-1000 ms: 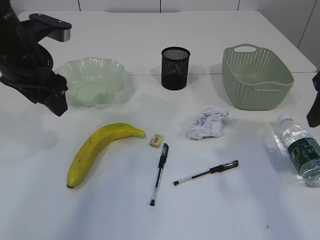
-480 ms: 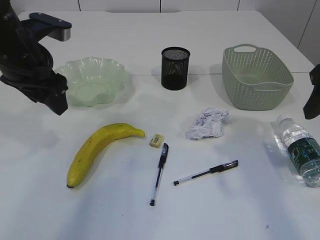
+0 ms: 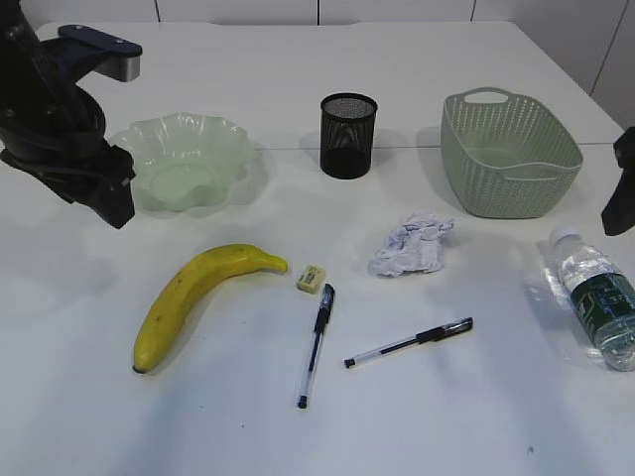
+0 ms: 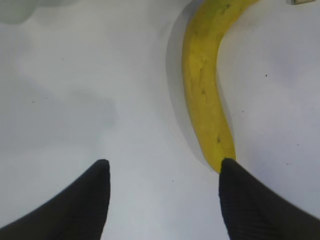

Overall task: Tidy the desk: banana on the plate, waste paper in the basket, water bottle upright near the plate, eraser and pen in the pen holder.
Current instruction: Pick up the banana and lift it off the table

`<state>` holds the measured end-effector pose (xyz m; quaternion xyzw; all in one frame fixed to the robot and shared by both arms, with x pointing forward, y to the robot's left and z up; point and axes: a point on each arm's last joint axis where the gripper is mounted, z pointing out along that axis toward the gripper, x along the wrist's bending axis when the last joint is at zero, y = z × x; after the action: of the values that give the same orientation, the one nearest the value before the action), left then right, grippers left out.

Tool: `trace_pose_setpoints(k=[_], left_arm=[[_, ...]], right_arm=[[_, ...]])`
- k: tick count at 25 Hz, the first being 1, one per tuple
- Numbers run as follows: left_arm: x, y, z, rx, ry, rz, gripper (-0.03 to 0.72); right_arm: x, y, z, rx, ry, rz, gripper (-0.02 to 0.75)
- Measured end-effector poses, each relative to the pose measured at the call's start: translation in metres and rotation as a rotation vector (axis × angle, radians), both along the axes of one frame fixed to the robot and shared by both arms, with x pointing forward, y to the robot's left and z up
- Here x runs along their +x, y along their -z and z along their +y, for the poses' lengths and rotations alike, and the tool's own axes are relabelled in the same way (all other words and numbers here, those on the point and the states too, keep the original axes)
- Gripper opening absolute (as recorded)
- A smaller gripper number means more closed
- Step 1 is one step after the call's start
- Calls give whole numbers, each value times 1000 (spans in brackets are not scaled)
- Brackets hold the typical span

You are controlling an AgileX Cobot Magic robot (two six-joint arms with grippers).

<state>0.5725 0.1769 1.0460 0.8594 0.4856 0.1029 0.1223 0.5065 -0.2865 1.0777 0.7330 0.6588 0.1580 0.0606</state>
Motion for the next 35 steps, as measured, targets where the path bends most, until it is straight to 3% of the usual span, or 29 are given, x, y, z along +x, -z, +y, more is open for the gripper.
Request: trace_pose_setpoints(k=[28,35], left_arm=[[6,-2,-2,-24,0,-65,484],[6,-2,-2,-25,0,-67,485]], right_arm=[[9,-3,-2,-23,9,-103,528],[21,19,-4,-50,0,-16,528]])
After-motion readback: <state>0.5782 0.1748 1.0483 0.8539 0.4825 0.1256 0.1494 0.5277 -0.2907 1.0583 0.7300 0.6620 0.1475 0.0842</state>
